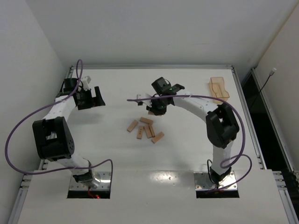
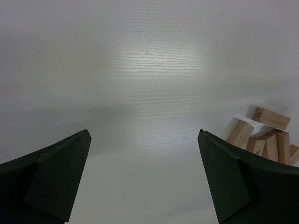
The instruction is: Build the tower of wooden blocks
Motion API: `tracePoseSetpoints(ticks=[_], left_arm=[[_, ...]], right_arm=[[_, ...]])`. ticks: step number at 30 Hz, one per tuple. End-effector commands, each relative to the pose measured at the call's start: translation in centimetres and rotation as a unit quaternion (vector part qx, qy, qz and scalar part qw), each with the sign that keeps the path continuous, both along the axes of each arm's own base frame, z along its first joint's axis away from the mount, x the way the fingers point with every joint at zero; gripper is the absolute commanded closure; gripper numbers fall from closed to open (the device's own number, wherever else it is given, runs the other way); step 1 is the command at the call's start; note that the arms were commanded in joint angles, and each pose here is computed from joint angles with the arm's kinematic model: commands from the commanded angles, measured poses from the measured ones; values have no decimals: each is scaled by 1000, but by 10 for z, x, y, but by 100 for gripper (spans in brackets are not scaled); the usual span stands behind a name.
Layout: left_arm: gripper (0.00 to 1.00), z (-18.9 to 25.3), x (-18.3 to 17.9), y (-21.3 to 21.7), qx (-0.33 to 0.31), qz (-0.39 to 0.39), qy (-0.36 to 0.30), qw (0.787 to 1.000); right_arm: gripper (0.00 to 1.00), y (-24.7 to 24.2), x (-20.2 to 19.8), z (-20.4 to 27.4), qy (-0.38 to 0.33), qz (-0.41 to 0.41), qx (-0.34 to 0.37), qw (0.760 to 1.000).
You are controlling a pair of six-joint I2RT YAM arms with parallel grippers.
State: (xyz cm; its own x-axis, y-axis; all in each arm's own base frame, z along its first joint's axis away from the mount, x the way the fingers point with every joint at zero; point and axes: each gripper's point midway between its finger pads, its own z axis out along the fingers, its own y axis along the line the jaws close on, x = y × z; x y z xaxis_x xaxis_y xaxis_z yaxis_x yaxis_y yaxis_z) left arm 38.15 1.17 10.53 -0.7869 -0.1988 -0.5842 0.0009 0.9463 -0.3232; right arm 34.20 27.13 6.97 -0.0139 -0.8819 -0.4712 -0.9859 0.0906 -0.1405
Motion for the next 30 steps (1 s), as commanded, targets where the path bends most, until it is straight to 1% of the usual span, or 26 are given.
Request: tracePoseSetpoints(ticks=[1,3,4,5,7,9,13,16,18,21,22,23,24,30], left_arm=[[0,8,7,-1,-3,-6,-17,1000],[0,11,10,-1,-3,-6,-22,1000],[0,10,8,-1,-3,-6,-17,1000],[0,10,8,0,0,-3,-16,1000],[0,13,10,1,1,-3,-21,1000],[0,13,10,1,1,-3,-21,1000],[0,13,10,1,1,-3,-21,1000],[0,13,10,4,1,1,-21,1000],[0,13,10,4,1,1,-21,1000],[0,10,8,7,0,6,-16,1000],[0,10,7,6,-4,3,-17,1000],[0,10,7,6,-4,3,-17,1000],[0,10,7,6,-4,3,-17,1000],[0,12,7,6,-3,3,-23,1000]], right_arm=[[100,30,47,9,-52,-21,23,998],[100,38,65,7,-68,-28,20,997],[100,40,69,2,-66,-28,19,997],[100,40,72,-15,-58,-30,5,998],[100,45,80,-20,-66,-33,-7,997],[100,46,81,-39,-52,-32,-19,998],[100,42,78,-54,-41,-29,-35,998],[100,45,60,-64,-14,-1,-33,999],[100,42,43,-61,11,20,-27,999],[100,43,15,-53,28,58,-20,998],[100,42,11,-52,30,64,-17,997],[100,38,-3,-56,44,70,-27,996],[100,38,-7,-47,42,73,-18,996],[100,30,-44,-40,64,88,-21,994]])
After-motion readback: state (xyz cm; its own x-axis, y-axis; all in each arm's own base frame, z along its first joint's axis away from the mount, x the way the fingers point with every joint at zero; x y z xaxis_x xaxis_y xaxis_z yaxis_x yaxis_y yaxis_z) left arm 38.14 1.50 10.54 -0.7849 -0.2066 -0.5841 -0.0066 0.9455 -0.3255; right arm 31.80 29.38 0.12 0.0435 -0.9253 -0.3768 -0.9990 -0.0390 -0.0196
